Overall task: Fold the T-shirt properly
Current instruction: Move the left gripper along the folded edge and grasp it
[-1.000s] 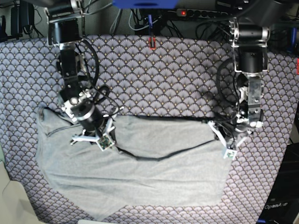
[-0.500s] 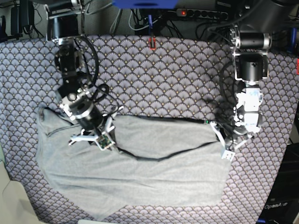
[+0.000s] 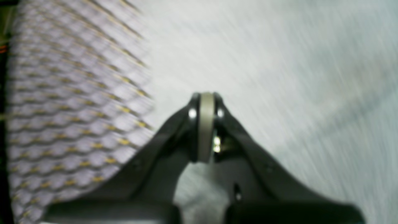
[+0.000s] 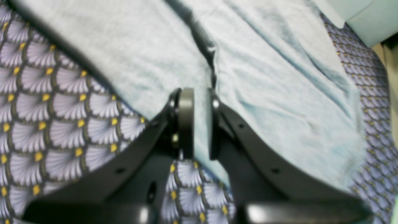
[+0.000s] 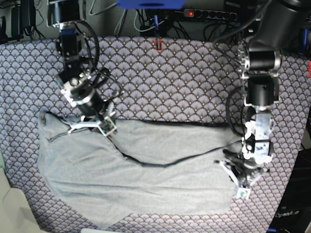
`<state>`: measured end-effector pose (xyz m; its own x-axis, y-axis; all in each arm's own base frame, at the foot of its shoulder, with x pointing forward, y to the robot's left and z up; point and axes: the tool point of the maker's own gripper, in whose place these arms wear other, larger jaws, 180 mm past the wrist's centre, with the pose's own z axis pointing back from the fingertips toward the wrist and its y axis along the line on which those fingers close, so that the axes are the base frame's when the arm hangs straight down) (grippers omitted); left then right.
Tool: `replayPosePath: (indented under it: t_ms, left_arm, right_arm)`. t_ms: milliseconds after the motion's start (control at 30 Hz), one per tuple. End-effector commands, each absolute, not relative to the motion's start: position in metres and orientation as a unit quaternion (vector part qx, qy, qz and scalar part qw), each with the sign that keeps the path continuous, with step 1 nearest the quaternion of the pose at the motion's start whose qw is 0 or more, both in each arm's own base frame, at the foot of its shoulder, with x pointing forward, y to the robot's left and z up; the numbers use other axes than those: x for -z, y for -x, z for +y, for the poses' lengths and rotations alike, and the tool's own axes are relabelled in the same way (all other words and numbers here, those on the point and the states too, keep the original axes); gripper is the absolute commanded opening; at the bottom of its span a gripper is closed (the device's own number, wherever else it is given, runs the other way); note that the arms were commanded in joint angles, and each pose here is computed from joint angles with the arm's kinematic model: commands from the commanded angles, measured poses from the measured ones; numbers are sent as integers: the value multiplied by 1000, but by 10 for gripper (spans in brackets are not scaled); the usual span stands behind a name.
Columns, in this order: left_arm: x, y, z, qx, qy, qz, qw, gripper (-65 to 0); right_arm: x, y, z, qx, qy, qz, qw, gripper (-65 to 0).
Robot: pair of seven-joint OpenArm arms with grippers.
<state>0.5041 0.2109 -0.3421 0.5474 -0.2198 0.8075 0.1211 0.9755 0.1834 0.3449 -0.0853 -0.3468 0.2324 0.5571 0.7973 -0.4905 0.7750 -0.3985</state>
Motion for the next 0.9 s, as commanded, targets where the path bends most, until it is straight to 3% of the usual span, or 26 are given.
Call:
replayPosePath:
  t_ms: [0, 333, 633, 767, 867]
  left_arm:
    - [319, -516, 215, 99, -60, -484, 868, -650]
    - [381, -460, 252, 131, -72, -387, 910, -650]
    - [355, -442, 264, 75, -75, -446, 889, -650]
    - [361, -436, 266, 68, -72, -441, 892, -650]
    - [367, -435, 254, 65, -59, -442, 893, -569]
  right_arm:
    - [327, -351, -87, -334, 43, -548, 766, -598]
    - [326, -334, -91, -335, 49, -546, 766, -597]
    - [330, -330, -90, -335, 45, -541, 770, -596]
    - [331, -329, -88, -336, 42, -541, 770, -596]
    - [332, -329, -88, -335, 40, -540, 771, -596]
